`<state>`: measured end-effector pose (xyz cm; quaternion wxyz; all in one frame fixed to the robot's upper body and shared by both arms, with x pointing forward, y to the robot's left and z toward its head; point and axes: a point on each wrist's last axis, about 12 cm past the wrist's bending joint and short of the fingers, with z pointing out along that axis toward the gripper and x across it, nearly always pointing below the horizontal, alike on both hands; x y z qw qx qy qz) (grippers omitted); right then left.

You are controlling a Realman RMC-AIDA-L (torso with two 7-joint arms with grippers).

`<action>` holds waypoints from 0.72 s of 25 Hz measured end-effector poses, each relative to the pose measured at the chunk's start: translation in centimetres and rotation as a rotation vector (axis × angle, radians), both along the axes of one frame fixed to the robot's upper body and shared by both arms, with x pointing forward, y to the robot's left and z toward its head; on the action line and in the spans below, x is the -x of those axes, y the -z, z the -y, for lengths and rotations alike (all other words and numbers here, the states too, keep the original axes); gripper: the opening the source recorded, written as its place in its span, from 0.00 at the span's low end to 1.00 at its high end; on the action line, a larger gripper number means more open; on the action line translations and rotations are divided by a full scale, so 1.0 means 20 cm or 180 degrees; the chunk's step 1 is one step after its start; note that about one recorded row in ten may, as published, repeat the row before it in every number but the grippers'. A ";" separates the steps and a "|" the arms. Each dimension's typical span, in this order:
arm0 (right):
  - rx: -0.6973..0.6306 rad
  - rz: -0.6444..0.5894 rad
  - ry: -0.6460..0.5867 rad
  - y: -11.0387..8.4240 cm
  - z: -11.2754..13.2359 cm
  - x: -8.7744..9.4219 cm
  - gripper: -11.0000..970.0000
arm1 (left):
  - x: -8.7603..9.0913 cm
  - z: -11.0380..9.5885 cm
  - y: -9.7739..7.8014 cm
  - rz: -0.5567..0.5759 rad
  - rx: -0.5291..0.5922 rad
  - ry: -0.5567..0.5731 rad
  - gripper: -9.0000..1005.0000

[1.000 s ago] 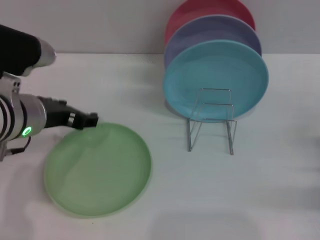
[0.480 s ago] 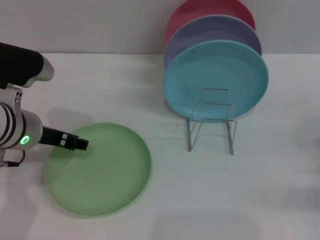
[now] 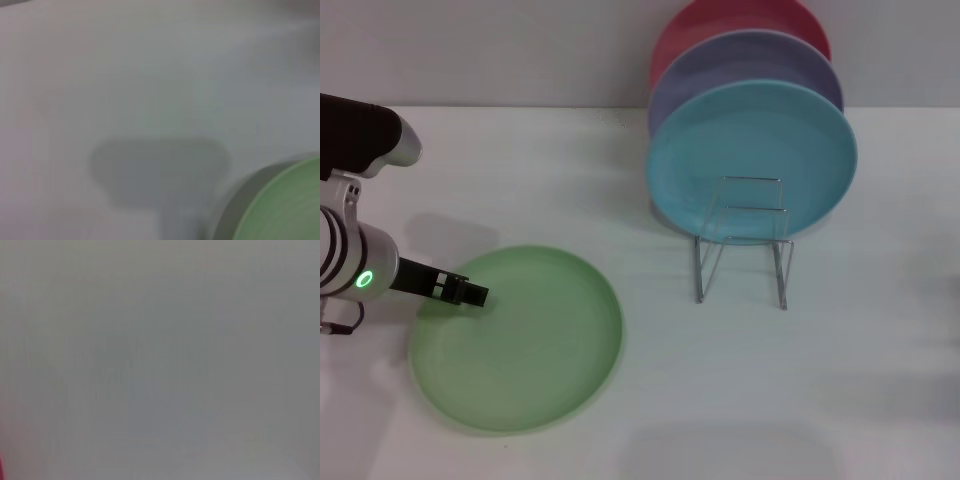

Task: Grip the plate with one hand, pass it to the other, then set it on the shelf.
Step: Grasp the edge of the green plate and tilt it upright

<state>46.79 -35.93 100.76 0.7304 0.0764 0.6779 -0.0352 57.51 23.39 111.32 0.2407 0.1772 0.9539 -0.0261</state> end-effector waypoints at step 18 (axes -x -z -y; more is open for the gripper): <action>0.0017 0.0026 -0.0060 -0.01 -0.01 -0.01 0.79 | -0.02 0.01 -0.01 -0.0098 -0.0024 0.0197 0.34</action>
